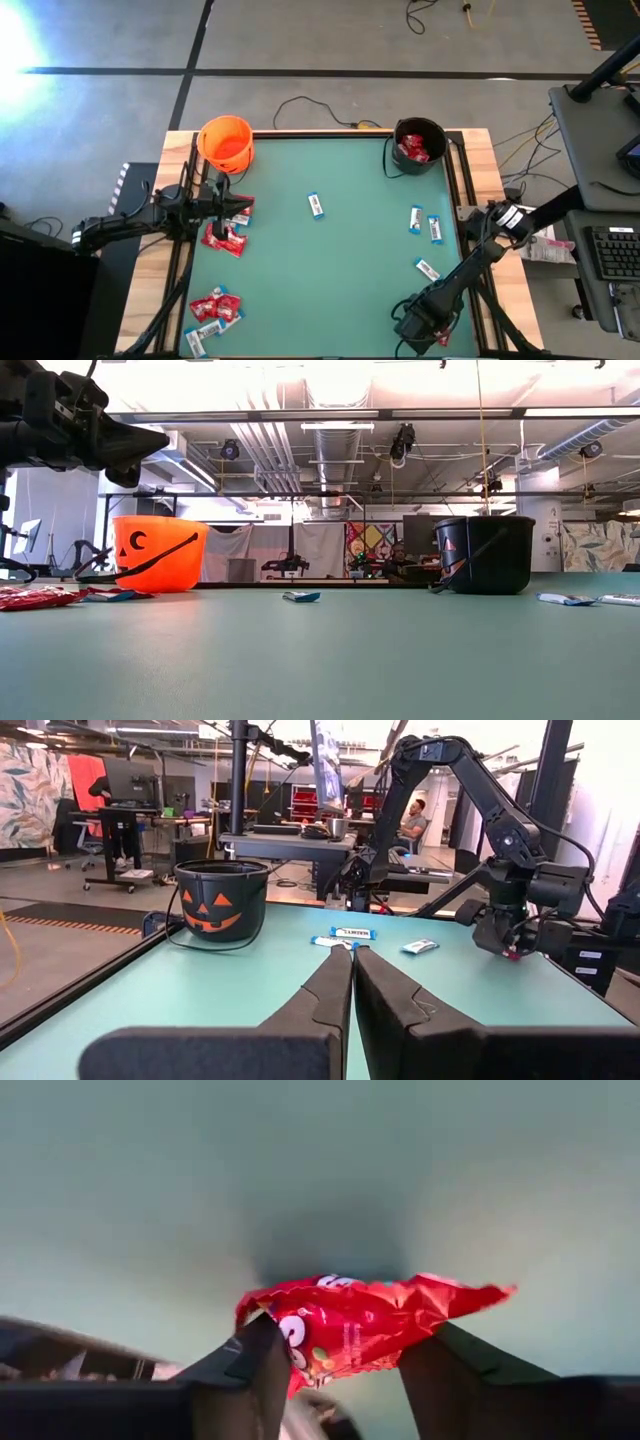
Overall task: Sort candy by brand, put in halloween buckets
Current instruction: Put the red candy into the black bucket
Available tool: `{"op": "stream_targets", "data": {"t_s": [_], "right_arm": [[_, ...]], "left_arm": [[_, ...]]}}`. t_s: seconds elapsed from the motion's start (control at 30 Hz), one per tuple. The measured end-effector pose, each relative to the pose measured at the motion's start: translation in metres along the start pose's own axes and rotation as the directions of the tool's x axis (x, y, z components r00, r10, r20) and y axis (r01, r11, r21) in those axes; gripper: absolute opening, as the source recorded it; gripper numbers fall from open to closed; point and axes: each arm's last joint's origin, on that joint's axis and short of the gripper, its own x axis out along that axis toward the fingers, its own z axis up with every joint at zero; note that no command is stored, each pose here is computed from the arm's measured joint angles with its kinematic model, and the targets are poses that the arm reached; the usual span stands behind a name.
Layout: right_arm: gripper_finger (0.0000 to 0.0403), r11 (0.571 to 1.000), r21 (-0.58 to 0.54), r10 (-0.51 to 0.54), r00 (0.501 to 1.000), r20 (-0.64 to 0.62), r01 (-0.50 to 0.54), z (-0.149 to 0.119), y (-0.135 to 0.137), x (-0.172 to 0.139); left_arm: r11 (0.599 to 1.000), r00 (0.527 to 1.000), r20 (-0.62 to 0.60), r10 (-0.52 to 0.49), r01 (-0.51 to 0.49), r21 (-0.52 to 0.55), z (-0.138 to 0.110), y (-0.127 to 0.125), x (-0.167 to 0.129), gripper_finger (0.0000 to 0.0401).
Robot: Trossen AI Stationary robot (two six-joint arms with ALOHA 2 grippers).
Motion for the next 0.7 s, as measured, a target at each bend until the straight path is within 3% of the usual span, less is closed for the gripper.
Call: {"op": "stream_targets", "data": {"t_s": [0.2,0.4,0.6,0.7], "right_arm": [[0.0103,0.997,0.039,0.058,0.968,0.243,-0.069,0.003,-0.012,-0.038],[0.0064,0.979,0.016,0.174,0.882,0.437,-0.201,0.010,-0.029,-0.091],[0.0061,0.932,-0.047,0.304,0.704,0.642,-0.359,0.026,-0.056,-0.155],[0.0061,0.917,-0.037,0.291,0.603,0.743,-0.397,0.038,-0.079,-0.189]], "left_arm": [[1.000,1.000,0.000,0.000,0.000,0.000,0.000,0.000,0.000,0.0000],[1.000,1.000,0.001,0.000,0.000,0.000,0.000,0.000,0.000,0.0000],[1.000,1.000,0.003,0.000,0.000,0.000,0.000,0.000,0.000,0.0000],[1.000,1.000,0.003,0.000,0.000,0.000,0.000,0.000,0.000,0.0000]]}}
